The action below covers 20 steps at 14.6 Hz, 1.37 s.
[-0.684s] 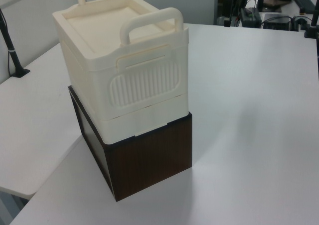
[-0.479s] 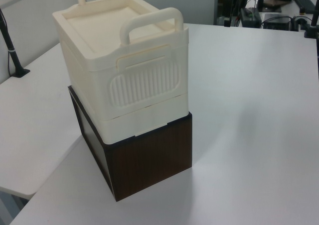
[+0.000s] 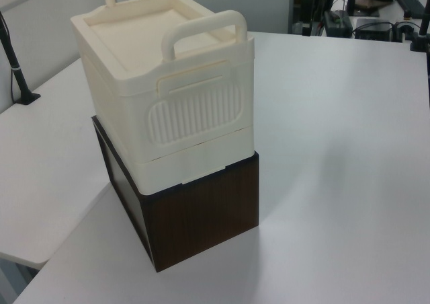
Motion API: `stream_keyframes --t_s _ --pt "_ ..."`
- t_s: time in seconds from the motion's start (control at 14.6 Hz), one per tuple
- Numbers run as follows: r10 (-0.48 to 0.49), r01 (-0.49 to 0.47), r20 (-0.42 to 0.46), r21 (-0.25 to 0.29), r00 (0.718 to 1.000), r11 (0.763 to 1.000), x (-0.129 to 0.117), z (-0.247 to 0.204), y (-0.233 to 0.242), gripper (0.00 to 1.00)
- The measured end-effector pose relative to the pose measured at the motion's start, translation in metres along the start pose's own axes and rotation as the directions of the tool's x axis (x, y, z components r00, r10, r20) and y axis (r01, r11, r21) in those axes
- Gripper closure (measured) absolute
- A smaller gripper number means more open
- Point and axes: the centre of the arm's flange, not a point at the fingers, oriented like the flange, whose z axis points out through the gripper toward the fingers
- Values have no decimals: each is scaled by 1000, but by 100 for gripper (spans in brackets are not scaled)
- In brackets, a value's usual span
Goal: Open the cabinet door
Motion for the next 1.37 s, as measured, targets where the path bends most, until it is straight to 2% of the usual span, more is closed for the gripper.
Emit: stream_keyframes --t_s 0.27,0.55,0.75,1.03,1.09,1.16,1.37 --pt "-17 17 0 0 1000 1000 0 0 -6 0" --pt "-138 138 -6 10 990 990 -6 -4 -58 0" --pt "-246 247 -21 44 969 968 -15 -11 -108 0" --pt "-403 411 -84 110 911 905 -28 -34 -157 0" --pt "-445 456 -112 114 889 883 -30 -40 -167 0" --pt "-503 520 -148 109 851 847 -35 -46 -186 0" --pt "-584 616 -242 84 775 783 -36 -44 -240 0"
